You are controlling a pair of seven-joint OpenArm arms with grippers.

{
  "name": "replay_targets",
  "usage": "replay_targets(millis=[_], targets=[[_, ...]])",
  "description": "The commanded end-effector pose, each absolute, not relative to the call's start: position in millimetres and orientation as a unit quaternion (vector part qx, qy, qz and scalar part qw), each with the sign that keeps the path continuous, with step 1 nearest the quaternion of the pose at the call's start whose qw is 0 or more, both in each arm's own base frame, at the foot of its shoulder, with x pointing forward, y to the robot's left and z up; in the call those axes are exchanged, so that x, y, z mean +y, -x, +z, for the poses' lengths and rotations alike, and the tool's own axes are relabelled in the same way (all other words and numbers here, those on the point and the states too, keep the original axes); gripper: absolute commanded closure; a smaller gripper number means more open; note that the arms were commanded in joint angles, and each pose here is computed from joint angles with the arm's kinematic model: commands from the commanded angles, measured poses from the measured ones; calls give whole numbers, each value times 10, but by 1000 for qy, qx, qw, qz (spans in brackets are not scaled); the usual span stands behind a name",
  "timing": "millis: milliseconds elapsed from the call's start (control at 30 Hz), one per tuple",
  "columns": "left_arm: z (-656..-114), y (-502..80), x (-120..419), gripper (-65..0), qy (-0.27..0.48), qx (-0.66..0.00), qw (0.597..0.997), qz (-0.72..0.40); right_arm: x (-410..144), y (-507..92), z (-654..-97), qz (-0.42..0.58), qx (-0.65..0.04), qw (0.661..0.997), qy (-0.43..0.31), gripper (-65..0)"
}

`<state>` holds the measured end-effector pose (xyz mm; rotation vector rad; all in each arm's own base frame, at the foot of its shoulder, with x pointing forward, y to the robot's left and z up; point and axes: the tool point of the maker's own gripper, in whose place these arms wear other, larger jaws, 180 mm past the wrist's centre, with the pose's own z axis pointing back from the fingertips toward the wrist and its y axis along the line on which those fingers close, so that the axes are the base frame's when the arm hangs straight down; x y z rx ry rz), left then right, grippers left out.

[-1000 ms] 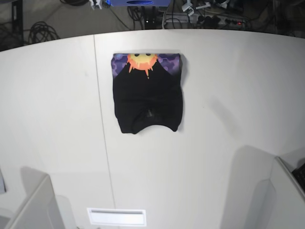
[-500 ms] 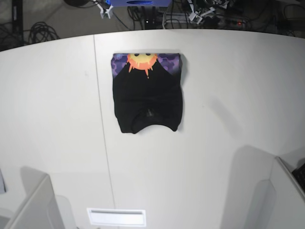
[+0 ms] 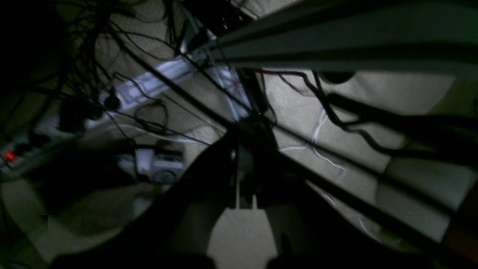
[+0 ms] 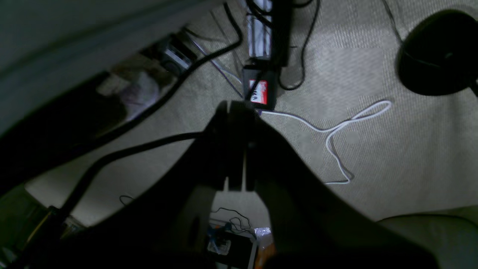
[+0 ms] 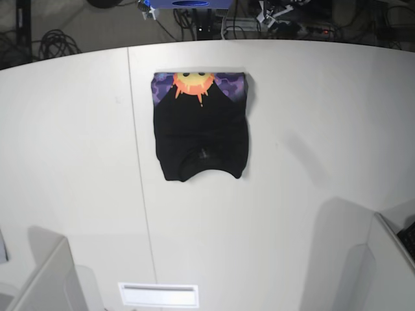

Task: Fold the T-shirt properly

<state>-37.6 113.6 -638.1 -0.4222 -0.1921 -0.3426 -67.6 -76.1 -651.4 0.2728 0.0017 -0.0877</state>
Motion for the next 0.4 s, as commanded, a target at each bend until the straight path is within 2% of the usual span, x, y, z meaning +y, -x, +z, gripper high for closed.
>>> replay_targets(millis=[0,367], targets=[[-6370,435,1275,0,202,-90,961,-169,-760,795,-6501,-47,10,990,-136,0],[-6370,379,1350,0,196,-94,961,-170,-666,962,-6471,-48,23,988,-142,0]])
